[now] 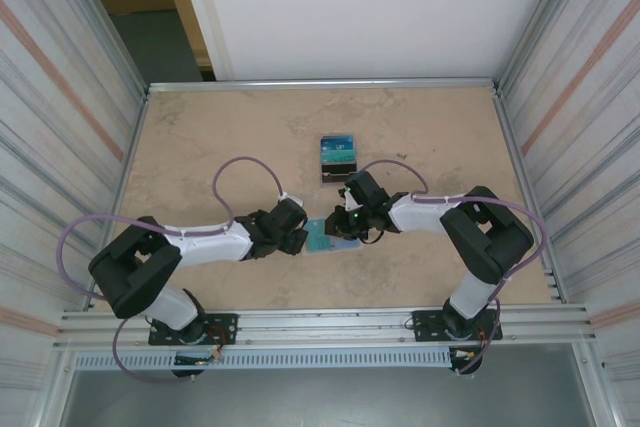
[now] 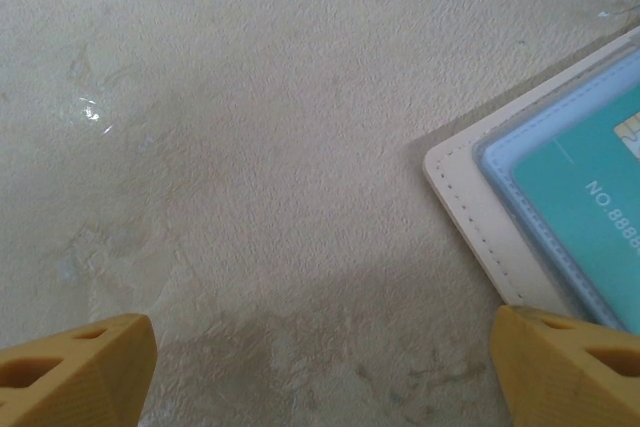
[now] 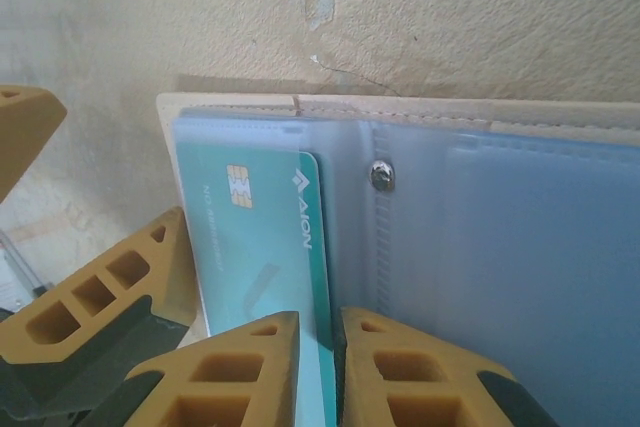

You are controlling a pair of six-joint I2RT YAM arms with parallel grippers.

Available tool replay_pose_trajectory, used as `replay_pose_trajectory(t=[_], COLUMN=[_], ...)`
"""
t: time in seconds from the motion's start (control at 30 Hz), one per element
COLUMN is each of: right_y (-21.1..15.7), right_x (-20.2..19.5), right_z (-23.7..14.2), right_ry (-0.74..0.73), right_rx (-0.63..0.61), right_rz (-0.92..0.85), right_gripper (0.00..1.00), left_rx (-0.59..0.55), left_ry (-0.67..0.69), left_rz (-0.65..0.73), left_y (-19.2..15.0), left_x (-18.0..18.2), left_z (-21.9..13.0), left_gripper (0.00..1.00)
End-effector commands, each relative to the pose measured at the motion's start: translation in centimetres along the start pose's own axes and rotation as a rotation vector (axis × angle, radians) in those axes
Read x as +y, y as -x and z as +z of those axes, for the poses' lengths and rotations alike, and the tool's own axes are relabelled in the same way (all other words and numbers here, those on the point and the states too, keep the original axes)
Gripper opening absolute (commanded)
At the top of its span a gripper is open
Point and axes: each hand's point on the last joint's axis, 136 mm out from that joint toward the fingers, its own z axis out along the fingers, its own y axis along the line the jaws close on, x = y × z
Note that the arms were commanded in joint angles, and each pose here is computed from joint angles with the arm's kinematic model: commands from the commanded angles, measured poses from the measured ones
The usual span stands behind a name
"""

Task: Take the credit cards out of the card holder

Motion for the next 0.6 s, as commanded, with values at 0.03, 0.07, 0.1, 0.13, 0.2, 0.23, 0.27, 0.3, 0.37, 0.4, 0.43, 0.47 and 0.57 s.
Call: replay_pose_trajectory(t=[0.03, 0.07, 0.1, 0.13, 0.2, 0.23, 0.27, 0.3, 0.37, 0.4, 0.43, 0.47, 0.57], right_y=[-0.5, -0.5, -0.5, -0.5, -0.4, -0.4, -0.4, -0.5, -0.5, -0.5, -0.5, -0.6, -0.6], right_x=[-0.1, -0.1, 0.0, 0.1, 0.3, 0.4, 0.5, 0.5, 0.7, 0.8, 0.9, 0.9, 0.8], right_z=[0.1, 0.0, 0.0, 0.0, -0.1, -0.1, -0.1, 0.0, 0.0, 0.1, 0.1, 0.2, 0.4], right_ry=[0.063, 0.079, 0.096, 0.109, 0.137, 0.144, 0.15, 0.155, 0.167, 0.173, 0.18, 0.184, 0.186], right_rx=[0.029, 0.028, 0.03, 0.029, 0.028, 0.03, 0.031, 0.033, 0.037, 0.04, 0.043, 0.047, 0.053], right_rz=[0.046, 0.052, 0.058, 0.061, 0.063, 0.064, 0.064, 0.063, 0.06, 0.061, 0.06, 0.062, 0.069], right_gripper=[0.17, 0.16, 0.15, 0.14, 0.14, 0.13, 0.13, 0.13, 0.13, 0.13, 0.13, 0.13, 0.13], left_rx=[0.012, 0.013, 0.011, 0.011, 0.009, 0.011, 0.011, 0.009, 0.011, 0.013, 0.013, 0.012, 0.013], left_ry=[0.006, 0.004, 0.003, 0.002, 0.0, -0.001, -0.001, -0.004, -0.006, -0.007, -0.007, -0.011, -0.009], left_rz=[-0.006, -0.008, -0.009, -0.008, -0.009, -0.009, -0.009, -0.009, -0.008, -0.007, -0.006, -0.005, -0.005], left_y=[0.0, 0.0, 0.1, 0.1, 0.2, 0.1, 0.1, 0.2, 0.3, 0.3, 0.3, 0.3, 0.3], left_x=[-0.3, -0.3, -0.3, -0.3, -0.4, -0.4, -0.4, -0.5, -0.5, -0.5, -0.6, -0.7, -0.6], left_z=[0.0, 0.0, 0.0, 0.0, 0.0, 0.0, 0.0, 0.0, 0.0, 0.1, 0.1, 0.0, 0.1], left_gripper=[0.88, 0.88, 0.88, 0.88, 0.88, 0.88, 0.88, 0.88, 0.87, 0.88, 0.88, 0.88, 0.88])
